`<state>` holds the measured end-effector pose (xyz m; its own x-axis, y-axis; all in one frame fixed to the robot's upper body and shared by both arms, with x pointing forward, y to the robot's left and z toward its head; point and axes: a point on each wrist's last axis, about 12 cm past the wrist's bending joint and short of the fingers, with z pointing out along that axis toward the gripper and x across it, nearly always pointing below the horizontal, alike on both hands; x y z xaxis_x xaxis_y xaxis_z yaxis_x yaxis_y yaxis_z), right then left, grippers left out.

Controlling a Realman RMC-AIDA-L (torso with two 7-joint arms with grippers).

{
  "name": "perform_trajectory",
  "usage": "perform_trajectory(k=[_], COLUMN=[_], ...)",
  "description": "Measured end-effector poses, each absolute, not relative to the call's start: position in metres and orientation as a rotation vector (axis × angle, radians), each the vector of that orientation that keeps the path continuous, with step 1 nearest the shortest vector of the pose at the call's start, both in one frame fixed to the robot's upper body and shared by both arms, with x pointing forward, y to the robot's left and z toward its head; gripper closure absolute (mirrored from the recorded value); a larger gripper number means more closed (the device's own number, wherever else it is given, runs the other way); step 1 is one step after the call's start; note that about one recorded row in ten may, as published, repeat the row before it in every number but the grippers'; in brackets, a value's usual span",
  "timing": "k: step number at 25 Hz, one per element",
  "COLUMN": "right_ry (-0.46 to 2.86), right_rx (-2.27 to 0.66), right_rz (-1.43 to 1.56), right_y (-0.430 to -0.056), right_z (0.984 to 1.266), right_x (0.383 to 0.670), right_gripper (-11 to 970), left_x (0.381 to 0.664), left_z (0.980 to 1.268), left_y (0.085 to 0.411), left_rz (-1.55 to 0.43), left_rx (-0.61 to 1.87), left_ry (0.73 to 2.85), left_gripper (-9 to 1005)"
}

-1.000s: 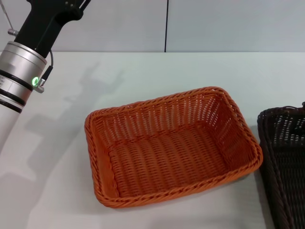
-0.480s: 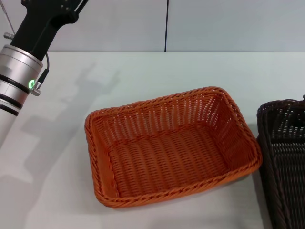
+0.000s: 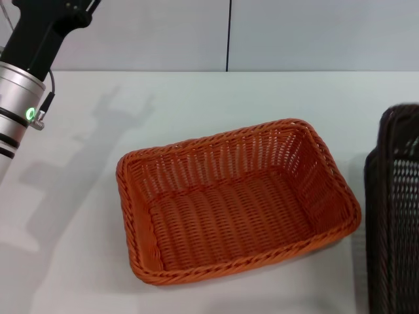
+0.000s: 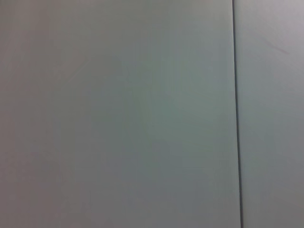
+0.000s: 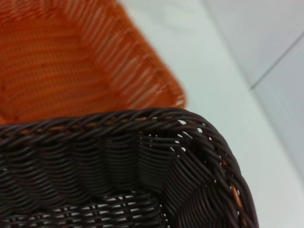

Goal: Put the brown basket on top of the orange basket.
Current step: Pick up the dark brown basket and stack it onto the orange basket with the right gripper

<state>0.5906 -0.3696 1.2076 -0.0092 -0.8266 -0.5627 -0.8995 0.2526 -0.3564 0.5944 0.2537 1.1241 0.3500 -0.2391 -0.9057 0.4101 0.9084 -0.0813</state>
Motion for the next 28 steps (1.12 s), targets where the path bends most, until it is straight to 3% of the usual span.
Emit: perform_trajectory(k=[16,28], right_ry=[1.622,1.401], right_rx=[-1.212,-1.141], right_rz=[-0.025,-0.044], right_y=[-0.427,-0.402], right_z=[1.263,1.273], right_x=[0.573,0.594], right_gripper=[750,794], left_x=[0.590,0.587], left_z=[1.132,1.129], left_y=[0.261,0.267], left_rz=[-0.417,-0.399], left_rx=[0.159,0.148], left_ry=[1.069,1.078], left_gripper=[152,152])
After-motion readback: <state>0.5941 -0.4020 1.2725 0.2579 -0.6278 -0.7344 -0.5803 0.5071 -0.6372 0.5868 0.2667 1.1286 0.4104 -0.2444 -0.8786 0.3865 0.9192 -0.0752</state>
